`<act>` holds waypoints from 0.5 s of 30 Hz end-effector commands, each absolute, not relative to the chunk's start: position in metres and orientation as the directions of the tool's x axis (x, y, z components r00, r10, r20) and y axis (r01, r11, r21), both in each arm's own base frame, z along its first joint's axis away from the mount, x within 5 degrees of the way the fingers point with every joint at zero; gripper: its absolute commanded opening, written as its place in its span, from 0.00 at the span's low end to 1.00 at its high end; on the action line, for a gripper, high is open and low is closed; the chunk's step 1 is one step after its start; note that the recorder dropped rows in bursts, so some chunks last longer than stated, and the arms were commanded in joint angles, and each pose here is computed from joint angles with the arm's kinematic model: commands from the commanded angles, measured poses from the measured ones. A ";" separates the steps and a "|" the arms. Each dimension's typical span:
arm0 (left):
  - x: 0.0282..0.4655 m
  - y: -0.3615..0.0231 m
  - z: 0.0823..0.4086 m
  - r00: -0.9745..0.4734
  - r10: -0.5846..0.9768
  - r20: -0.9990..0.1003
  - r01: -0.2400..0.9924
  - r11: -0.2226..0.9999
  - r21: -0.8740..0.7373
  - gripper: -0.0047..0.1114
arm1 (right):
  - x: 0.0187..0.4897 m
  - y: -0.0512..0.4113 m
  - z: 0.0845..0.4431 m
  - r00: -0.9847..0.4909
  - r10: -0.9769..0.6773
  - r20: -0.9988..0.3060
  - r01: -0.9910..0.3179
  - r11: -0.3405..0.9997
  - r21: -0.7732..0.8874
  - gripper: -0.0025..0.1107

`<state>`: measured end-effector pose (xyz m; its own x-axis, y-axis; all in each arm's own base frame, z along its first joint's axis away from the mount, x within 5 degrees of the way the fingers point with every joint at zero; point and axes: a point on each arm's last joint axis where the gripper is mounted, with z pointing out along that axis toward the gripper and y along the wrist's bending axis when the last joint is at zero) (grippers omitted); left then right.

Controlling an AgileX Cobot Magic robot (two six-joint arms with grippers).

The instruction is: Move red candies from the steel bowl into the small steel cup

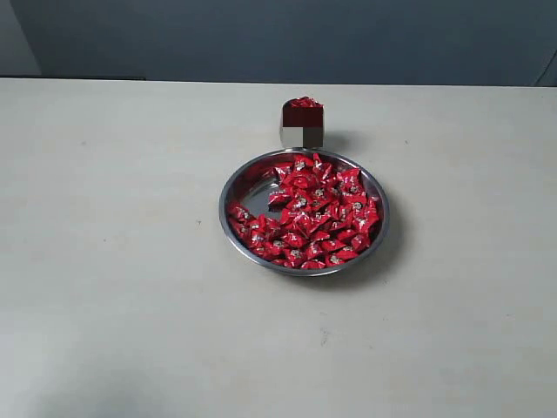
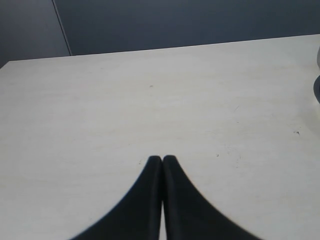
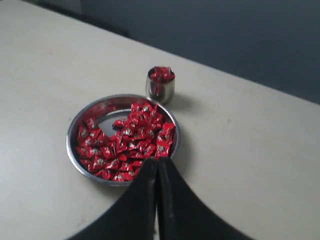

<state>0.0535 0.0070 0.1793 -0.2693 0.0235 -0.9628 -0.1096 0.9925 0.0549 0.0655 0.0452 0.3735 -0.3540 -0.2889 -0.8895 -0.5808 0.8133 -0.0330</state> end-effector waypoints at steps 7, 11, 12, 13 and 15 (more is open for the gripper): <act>0.053 0.007 0.183 -0.251 0.028 -0.967 -0.103 0.993 0.055 0.04 | 0.026 0.018 0.343 -0.084 -0.120 -0.989 -0.557 0.829 -0.054 0.02; 0.053 0.007 0.183 -0.251 0.028 -0.967 -0.103 0.993 0.055 0.04 | 0.021 0.018 0.338 -0.122 -0.102 -0.987 -0.578 0.816 -0.013 0.02; 0.053 0.007 0.183 -0.251 0.028 -0.967 -0.103 0.993 0.055 0.04 | 0.020 0.018 0.338 -0.126 -0.096 -0.987 -0.582 0.813 -0.005 0.02; 0.053 0.007 0.183 -0.251 0.028 -0.967 -0.103 0.993 0.055 0.04 | 0.020 0.019 0.338 -0.128 -0.093 -0.987 -0.584 0.812 -0.001 0.02; 0.053 0.007 0.183 -0.251 0.028 -0.967 -0.103 0.993 0.055 0.04 | 0.020 0.019 0.338 -0.128 -0.093 -0.987 -0.584 0.812 -0.001 0.02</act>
<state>0.0535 0.0070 0.1793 -0.2693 0.0235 -0.9628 -0.1096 0.9925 0.0549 0.0207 0.0188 0.3398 -0.1273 -0.0950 -0.9873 -0.5842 0.8116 -0.0027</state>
